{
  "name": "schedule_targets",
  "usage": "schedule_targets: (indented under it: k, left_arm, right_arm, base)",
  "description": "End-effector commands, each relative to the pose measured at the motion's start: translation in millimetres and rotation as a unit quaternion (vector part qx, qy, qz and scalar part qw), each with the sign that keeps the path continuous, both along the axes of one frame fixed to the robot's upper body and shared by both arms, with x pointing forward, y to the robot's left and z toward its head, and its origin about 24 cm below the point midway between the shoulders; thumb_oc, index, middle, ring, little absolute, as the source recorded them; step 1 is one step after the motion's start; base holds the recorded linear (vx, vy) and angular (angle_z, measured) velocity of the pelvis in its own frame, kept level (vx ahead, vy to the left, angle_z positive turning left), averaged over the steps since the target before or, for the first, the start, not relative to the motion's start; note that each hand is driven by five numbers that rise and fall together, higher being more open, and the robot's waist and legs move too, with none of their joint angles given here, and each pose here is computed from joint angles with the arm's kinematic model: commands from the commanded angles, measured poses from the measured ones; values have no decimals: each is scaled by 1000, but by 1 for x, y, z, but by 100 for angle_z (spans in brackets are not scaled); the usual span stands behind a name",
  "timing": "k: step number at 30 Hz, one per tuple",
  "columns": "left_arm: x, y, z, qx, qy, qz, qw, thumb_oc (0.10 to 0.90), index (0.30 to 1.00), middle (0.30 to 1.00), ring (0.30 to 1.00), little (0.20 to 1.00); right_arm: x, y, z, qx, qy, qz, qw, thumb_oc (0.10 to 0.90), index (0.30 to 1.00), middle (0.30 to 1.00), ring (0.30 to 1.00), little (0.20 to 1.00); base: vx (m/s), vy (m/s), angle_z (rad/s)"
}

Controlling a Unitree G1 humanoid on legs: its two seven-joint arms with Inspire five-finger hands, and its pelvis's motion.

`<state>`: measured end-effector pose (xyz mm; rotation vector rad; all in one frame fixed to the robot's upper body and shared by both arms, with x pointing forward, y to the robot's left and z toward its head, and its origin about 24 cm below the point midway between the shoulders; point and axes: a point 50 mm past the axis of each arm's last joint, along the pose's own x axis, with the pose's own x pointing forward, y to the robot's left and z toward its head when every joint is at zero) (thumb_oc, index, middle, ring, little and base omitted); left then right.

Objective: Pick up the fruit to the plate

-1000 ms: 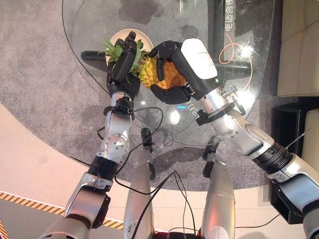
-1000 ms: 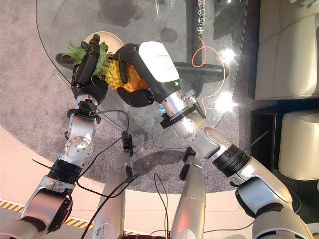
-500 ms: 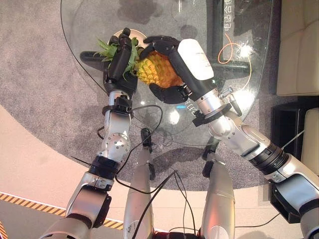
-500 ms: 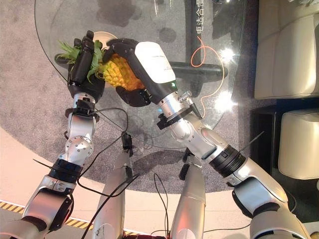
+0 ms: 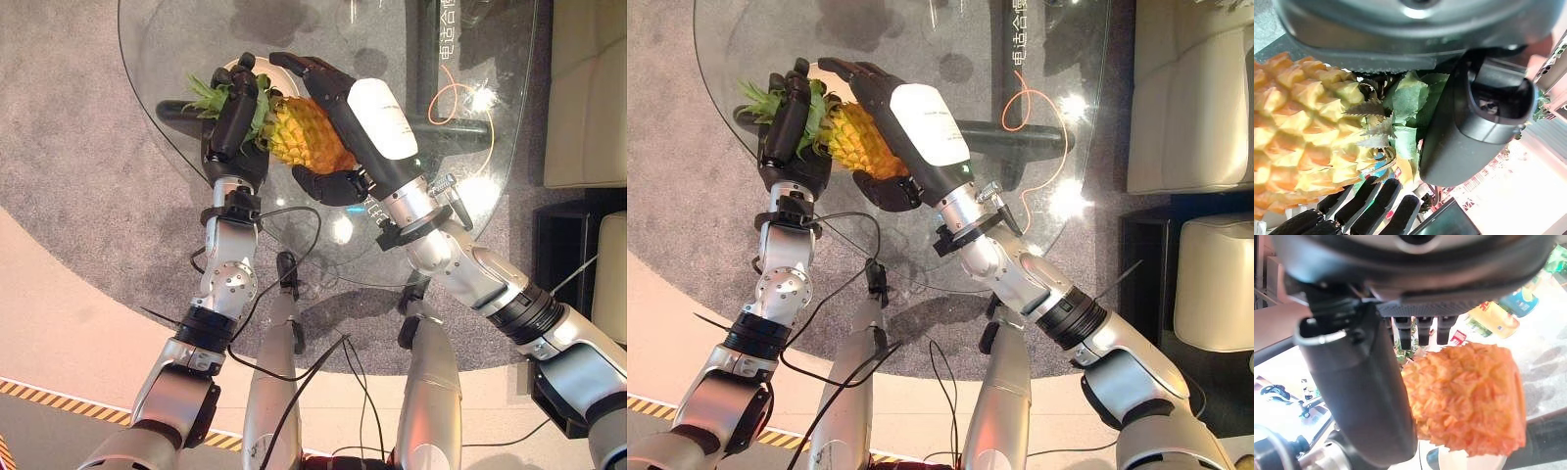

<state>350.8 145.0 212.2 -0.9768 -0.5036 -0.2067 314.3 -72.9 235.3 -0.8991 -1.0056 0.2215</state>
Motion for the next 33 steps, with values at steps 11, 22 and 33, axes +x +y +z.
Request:
schedule_targets:
  k: [11, 22, 33]
  left_arm:
    - [-31, 11, 71, -41, -165, 107, 980, 100, 300, 300, 300, 200]
    - [-40, 20, 76, -89, -158, 181, 967, 100, 300, 300, 300, 200]
    - [-46, 27, 78, -108, -151, 248, 951, 100, 300, 300, 300, 200]
  right_arm:
    - [-40, 9, 73, 117, -176, 86, 974, 800, 900, 900, 900, 900]
    - [-40, 11, 73, 130, -167, 88, 973, 800, 900, 900, 900, 900]
    - [-35, 9, 71, 143, -151, 81, 975, 800, 900, 900, 900, 900]
  base:
    - [0, 0, 0]
    - [0, 0, 0]
    - [0, 0, 0]
